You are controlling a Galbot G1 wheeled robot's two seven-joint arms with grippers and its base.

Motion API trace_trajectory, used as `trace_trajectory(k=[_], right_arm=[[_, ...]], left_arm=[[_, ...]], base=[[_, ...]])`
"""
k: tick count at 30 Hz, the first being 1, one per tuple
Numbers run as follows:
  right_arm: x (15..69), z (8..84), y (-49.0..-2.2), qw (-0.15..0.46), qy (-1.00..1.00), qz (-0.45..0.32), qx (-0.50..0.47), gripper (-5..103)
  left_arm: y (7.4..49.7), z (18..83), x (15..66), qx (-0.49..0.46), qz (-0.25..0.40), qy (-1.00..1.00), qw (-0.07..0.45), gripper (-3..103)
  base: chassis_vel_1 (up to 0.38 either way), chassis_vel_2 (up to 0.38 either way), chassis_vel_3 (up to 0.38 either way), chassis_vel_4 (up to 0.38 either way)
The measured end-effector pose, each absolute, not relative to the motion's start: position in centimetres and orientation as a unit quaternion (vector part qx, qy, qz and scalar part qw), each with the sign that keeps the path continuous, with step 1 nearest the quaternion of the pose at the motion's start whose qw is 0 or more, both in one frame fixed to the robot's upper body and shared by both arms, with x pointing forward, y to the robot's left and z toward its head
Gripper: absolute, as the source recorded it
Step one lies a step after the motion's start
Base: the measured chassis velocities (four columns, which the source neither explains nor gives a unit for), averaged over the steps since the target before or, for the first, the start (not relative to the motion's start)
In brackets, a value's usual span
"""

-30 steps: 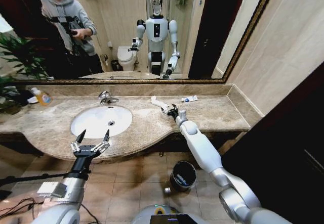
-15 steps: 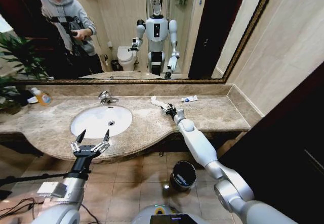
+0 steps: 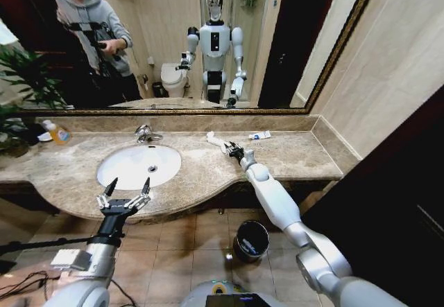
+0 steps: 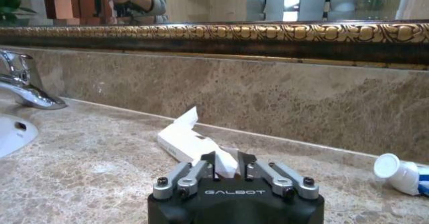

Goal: Pick up the trash from the sink and place it in the trash bin.

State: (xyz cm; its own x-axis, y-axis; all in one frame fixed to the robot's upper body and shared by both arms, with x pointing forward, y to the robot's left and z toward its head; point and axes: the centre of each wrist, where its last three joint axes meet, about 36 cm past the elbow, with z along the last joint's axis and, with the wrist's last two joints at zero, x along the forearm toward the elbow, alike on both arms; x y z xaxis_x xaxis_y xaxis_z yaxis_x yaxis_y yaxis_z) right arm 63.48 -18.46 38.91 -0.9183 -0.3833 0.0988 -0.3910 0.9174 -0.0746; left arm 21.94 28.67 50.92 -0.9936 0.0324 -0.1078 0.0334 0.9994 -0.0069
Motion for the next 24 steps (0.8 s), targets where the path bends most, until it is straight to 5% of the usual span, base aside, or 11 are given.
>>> trace_trajectory(k=[6,24], right_arm=[[63.1,38.8,-18.5,0.041,-0.978,0.045,0.198,4],[61.1,41.3,-21.0,0.011,-0.980,0.049,0.192,0]], left_arm=[[28.7,50.9,21.9,0.016,-0.004,0.998,0.054,100],[28.7,50.9,21.9,0.016,-0.004,0.998,0.054,100]], base=[[0.000,0.000,0.000,0.000],[0.000,0.000,0.000,0.000]])
